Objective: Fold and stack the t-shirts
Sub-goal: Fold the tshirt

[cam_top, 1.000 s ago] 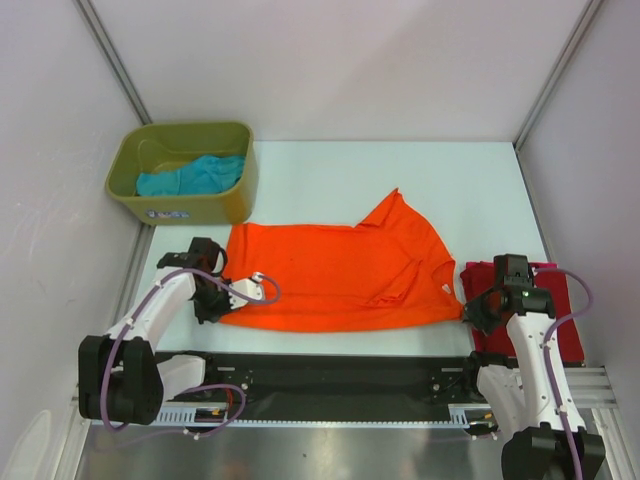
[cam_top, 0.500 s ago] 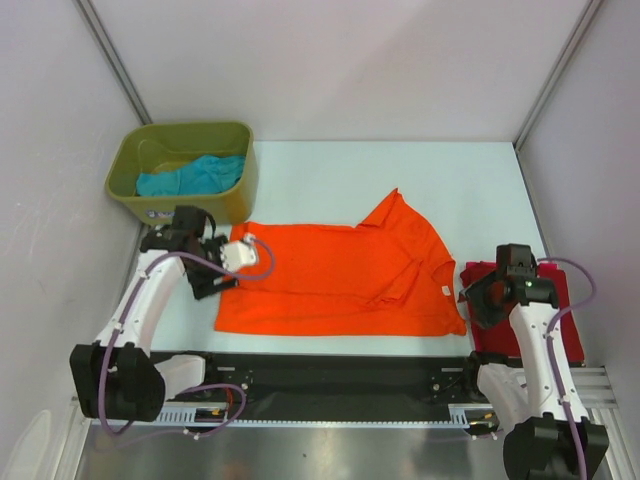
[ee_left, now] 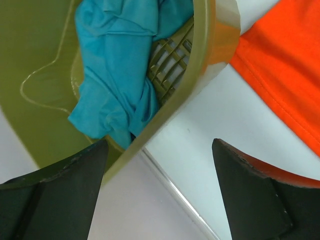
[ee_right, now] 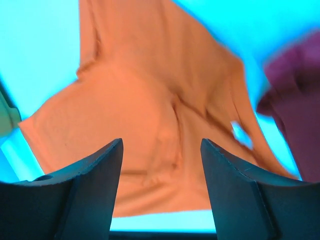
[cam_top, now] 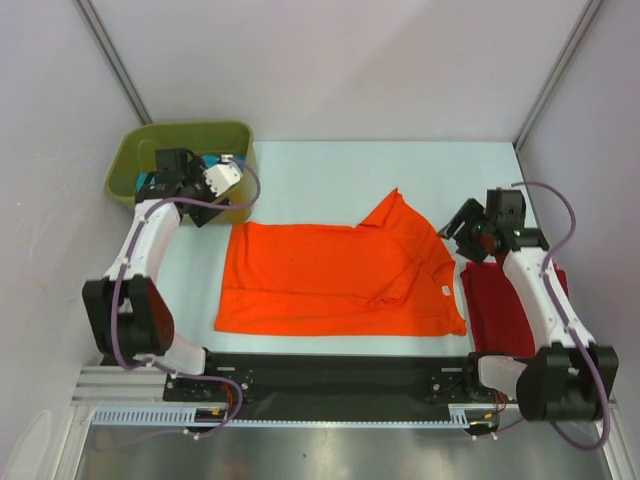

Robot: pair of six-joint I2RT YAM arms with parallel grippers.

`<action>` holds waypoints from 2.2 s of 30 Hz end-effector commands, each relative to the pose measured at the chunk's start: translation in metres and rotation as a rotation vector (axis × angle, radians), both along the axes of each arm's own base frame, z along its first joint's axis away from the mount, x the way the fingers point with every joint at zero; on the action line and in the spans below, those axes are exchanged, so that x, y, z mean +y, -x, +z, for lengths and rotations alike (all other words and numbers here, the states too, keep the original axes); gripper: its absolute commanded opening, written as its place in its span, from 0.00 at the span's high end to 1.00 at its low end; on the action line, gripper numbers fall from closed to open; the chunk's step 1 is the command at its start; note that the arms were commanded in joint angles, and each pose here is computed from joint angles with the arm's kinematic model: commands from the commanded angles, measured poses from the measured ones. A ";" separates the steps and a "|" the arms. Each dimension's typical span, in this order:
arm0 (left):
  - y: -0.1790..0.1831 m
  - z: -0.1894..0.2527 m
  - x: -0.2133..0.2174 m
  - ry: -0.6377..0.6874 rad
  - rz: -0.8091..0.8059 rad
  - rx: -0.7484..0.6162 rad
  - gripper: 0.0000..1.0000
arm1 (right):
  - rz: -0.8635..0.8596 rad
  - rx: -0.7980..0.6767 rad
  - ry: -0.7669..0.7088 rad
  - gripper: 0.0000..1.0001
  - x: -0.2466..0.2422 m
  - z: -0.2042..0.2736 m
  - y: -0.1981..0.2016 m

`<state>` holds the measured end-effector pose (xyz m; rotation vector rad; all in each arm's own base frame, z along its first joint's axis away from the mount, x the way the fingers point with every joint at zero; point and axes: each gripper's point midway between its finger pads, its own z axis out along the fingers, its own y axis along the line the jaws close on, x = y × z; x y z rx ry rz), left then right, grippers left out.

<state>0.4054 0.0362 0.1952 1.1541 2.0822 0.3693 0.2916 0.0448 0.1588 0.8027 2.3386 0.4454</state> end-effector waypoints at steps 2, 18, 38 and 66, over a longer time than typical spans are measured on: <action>-0.048 0.019 0.010 -0.084 -0.047 -0.084 0.11 | 0.138 -0.177 0.024 0.32 0.011 0.031 -0.073; -0.079 -0.010 0.024 -0.336 -0.302 0.041 1.00 | 0.368 -0.067 0.074 0.42 0.071 -0.030 -0.199; -0.109 0.054 0.055 -0.418 -0.204 -0.108 0.99 | 0.378 -0.058 0.066 0.43 0.084 -0.040 -0.202; -0.120 0.036 0.029 -0.302 -0.159 -0.167 0.08 | 0.237 -0.039 0.269 0.44 0.079 -0.070 -0.269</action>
